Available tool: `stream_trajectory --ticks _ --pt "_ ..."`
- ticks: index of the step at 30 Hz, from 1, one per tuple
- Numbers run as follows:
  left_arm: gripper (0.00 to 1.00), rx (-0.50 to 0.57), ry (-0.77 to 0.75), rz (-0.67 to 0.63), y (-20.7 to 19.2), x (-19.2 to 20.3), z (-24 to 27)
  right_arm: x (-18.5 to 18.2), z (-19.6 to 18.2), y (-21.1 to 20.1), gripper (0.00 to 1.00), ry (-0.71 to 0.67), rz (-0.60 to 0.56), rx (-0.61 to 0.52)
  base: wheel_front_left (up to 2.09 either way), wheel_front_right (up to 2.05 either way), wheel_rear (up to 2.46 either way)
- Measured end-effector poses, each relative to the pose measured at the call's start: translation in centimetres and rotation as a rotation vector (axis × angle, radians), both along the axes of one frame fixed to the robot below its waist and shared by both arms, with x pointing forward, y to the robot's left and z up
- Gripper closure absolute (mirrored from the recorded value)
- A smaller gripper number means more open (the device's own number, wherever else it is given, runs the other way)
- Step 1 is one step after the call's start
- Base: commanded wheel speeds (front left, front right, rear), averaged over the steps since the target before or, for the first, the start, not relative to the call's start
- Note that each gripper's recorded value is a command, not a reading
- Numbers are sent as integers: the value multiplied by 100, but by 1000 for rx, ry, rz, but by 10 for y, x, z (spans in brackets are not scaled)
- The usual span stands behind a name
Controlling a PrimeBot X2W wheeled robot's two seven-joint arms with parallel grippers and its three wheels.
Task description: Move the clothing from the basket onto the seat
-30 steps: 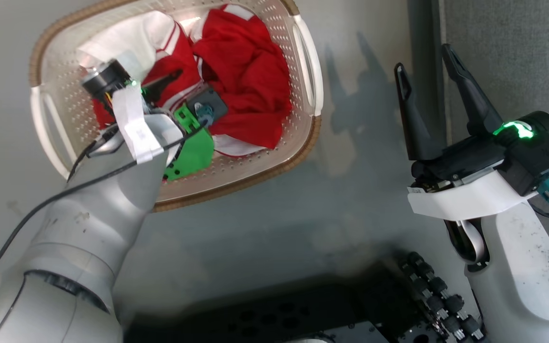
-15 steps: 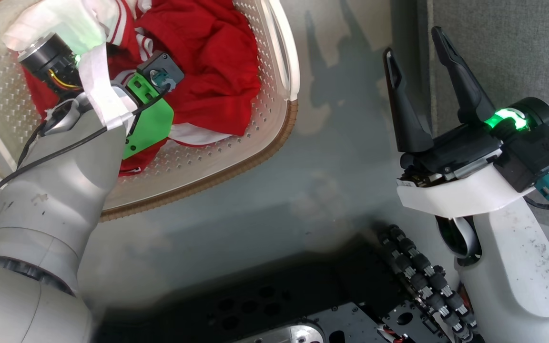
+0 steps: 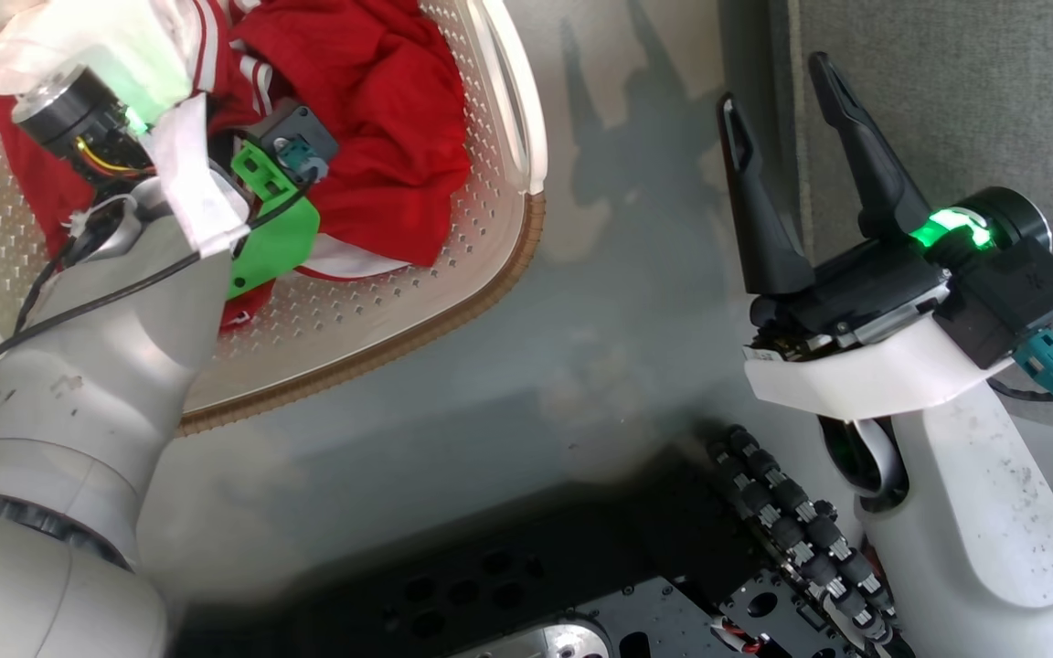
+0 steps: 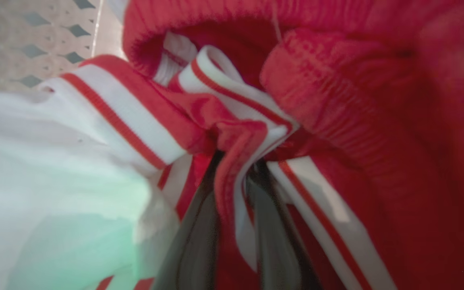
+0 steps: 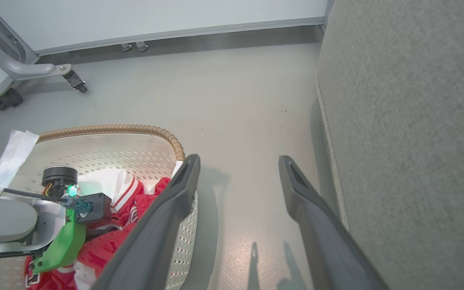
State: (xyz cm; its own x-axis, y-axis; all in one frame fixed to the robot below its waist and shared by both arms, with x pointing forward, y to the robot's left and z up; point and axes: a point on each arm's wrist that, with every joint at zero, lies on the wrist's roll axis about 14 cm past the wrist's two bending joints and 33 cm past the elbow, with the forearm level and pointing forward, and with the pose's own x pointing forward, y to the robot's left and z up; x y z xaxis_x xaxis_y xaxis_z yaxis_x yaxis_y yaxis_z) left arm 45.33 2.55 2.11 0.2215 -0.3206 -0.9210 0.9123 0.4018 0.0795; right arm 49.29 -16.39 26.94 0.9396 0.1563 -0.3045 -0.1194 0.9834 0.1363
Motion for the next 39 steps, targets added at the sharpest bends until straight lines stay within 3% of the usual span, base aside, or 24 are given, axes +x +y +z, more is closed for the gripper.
stream_trajectory --ticks 7,17,28,39 --pt "100 -81 -82 47 -12 20 20 10 18 0 0 -44 0 3 0 0 0" --pt "100 -236 -148 181 -28 12 85 2 63 -6 0 -102 -31 -6 0 0 0" --pt "100 -372 -249 375 -24 0 181 -35 118 1 0 -150 -18 8 0 0 0" --pt "100 -587 -454 496 -25 -7 305 -86 166 17 0 -205 14 48 0 0 0"
